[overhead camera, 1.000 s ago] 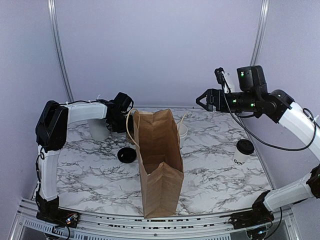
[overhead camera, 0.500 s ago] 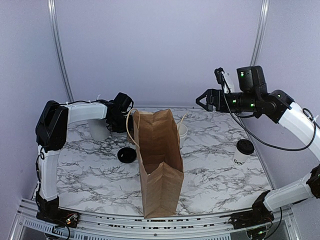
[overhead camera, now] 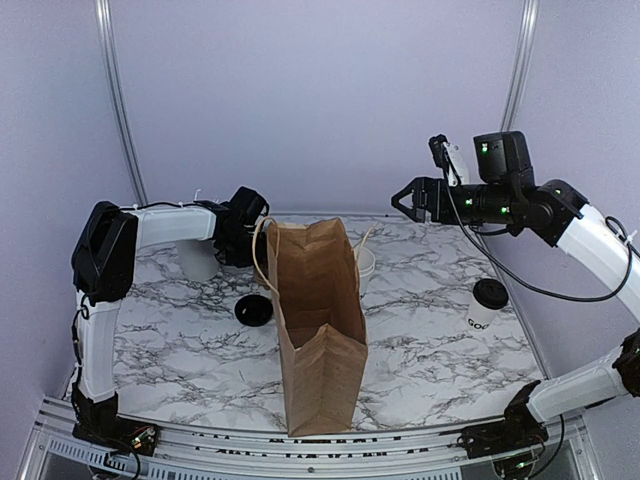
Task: Pack the takeout coffee
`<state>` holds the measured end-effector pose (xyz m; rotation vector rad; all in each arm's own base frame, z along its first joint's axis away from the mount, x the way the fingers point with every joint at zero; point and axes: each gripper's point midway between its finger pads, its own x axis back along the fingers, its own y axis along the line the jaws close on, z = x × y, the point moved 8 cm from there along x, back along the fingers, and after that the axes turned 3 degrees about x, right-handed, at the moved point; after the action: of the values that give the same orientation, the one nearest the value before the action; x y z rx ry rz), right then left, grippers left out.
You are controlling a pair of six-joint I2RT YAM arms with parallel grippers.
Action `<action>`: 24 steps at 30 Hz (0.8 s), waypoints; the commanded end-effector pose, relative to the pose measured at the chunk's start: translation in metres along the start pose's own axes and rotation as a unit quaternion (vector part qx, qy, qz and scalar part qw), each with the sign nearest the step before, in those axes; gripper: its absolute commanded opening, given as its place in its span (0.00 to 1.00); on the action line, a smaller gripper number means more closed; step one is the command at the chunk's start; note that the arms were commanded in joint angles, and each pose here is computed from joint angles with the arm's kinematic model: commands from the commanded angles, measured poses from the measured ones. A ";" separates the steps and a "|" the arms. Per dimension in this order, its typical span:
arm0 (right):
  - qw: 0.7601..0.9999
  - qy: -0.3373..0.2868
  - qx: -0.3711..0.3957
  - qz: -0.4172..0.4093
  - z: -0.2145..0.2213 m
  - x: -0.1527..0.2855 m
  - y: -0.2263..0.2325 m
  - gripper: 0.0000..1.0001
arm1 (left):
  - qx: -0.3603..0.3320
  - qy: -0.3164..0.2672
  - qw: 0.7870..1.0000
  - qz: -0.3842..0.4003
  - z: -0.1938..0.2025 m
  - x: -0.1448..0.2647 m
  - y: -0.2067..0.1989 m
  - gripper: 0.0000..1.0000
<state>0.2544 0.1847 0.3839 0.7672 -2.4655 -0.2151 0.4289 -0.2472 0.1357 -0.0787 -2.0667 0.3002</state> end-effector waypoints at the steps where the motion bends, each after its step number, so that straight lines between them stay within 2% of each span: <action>1: 1.000 -0.022 0.006 -0.007 -0.007 0.007 0.001 0.88 | -0.007 0.002 1.000 -0.014 0.006 -0.007 0.003 0.25; 8: 1.000 -0.022 0.004 -0.008 -0.007 0.008 0.001 0.88 | -0.011 0.002 1.000 -0.017 0.007 -0.009 0.003 0.24; 17: 1.000 -0.021 0.004 -0.009 -0.007 0.007 0.001 0.88 | -0.018 0.000 1.000 -0.019 0.005 -0.009 0.001 0.11; 19: 1.000 -0.022 0.005 -0.009 -0.007 0.007 0.001 0.88 | -0.019 0.000 1.000 -0.019 0.005 -0.008 0.001 0.06; 24: 1.000 -0.022 0.005 -0.009 -0.007 0.008 0.001 0.88 | -0.025 -0.003 1.000 -0.015 0.002 -0.004 -0.001 0.01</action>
<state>0.2541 0.1852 0.3812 0.7726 -2.4570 -0.2145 0.4281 -0.2475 0.1346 -0.0732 -2.0813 0.2652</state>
